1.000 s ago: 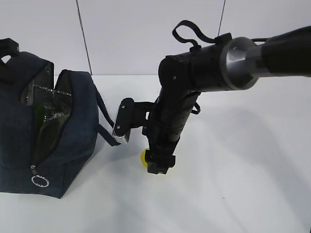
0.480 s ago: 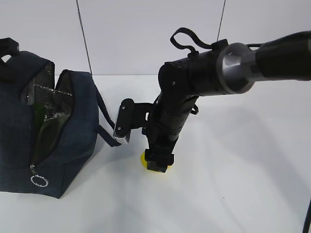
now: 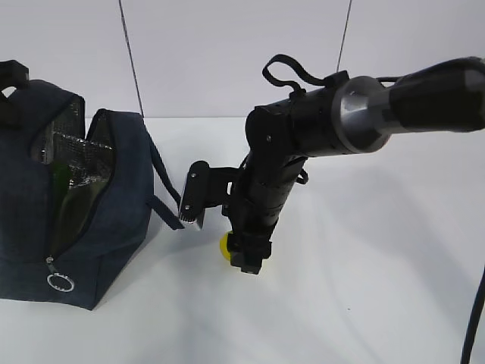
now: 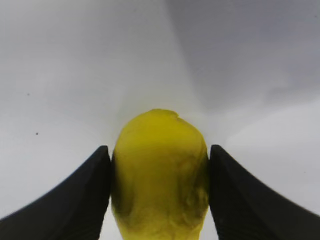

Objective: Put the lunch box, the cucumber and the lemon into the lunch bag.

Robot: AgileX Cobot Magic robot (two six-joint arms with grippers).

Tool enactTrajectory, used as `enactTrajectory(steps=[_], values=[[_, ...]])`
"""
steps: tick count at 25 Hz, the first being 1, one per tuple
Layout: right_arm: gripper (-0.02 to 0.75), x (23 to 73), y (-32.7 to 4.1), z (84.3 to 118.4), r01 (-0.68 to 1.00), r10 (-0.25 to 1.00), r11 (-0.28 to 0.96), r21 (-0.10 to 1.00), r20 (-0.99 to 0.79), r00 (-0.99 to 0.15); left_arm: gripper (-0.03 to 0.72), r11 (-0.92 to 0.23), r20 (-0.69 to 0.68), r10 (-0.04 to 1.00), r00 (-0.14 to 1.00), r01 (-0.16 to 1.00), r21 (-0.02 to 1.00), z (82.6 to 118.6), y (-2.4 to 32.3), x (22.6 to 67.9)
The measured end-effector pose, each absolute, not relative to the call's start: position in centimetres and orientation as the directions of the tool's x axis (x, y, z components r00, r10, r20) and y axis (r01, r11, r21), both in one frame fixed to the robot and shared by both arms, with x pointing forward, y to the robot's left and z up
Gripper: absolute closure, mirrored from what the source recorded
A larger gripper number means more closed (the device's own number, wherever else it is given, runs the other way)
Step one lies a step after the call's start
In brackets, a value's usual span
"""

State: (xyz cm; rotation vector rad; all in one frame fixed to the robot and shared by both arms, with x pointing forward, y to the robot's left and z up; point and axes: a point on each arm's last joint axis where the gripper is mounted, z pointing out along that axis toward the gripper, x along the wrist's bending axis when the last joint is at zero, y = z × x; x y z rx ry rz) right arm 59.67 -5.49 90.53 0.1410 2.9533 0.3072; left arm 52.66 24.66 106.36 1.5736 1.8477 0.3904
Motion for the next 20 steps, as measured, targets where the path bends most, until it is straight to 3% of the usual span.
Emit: enactTrajectory(steps=[13,20], values=[[0.319,59.4,-5.6,91.5,0.079,0.102,0.979,0.187,-0.120,-0.987,0.695,0.225,-0.291,0.956,-0.046,0.753,0.619,106.4,24.7,52.7],[0.319,58.5,-6.2,97.8,0.123,0.177,0.957,0.264,-0.191,-0.966,0.695,0.225,-0.291,0.956,-0.046,0.752,0.620,106.4,24.7,52.7]])
